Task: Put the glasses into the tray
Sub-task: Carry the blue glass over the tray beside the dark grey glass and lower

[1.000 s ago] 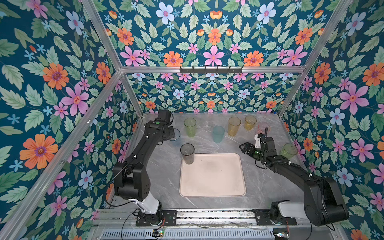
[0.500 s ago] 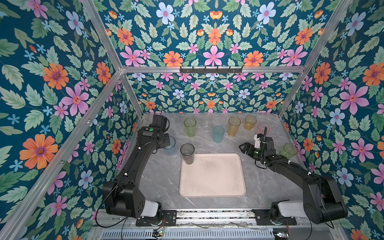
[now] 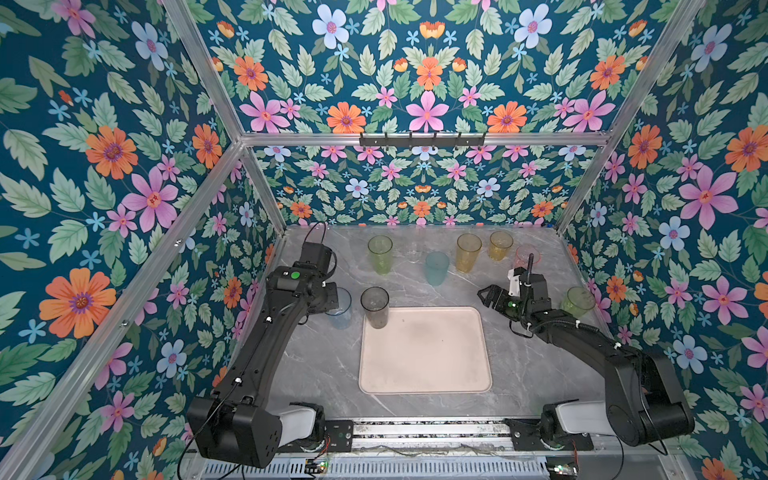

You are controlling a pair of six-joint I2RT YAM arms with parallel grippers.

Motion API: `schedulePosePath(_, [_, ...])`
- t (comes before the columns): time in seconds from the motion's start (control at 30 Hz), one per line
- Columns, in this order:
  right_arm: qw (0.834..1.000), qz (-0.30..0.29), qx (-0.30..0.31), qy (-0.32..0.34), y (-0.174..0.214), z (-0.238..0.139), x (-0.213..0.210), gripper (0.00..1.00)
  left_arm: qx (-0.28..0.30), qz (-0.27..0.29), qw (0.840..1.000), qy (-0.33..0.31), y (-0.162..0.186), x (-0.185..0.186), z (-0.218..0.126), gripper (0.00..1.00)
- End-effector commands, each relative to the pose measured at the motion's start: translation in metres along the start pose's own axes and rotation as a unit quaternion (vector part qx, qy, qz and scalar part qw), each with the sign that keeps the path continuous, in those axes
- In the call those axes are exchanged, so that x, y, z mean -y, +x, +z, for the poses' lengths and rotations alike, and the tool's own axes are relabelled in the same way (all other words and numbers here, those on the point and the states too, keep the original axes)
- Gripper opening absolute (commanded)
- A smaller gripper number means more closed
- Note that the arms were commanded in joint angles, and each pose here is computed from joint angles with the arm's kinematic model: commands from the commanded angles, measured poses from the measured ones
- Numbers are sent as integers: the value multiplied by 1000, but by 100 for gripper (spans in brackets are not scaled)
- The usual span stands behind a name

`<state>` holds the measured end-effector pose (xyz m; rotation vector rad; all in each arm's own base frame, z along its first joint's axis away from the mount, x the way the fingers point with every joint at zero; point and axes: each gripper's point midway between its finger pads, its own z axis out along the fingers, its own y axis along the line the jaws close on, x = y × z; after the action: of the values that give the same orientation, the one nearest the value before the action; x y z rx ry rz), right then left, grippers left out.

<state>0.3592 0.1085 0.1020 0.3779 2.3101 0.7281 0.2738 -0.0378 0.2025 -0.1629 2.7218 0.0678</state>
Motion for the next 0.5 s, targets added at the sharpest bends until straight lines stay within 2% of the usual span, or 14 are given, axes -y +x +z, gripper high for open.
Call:
schedulePosePath(0.0, [1000, -1, 7, -6, -3, 1, -2, 89, -8, 12, 1000, 18, 11, 9, -2, 0])
schedulePosePath(0.23, [1000, 0, 6, -9, -2, 2, -3, 89, -23, 42, 998, 26, 33, 26, 0, 0])
schedulePosePath(0.47, [1000, 1, 8, -11, -3, 1, -4, 89, -33, 42, 997, 54, 54, 43, 0, 0])
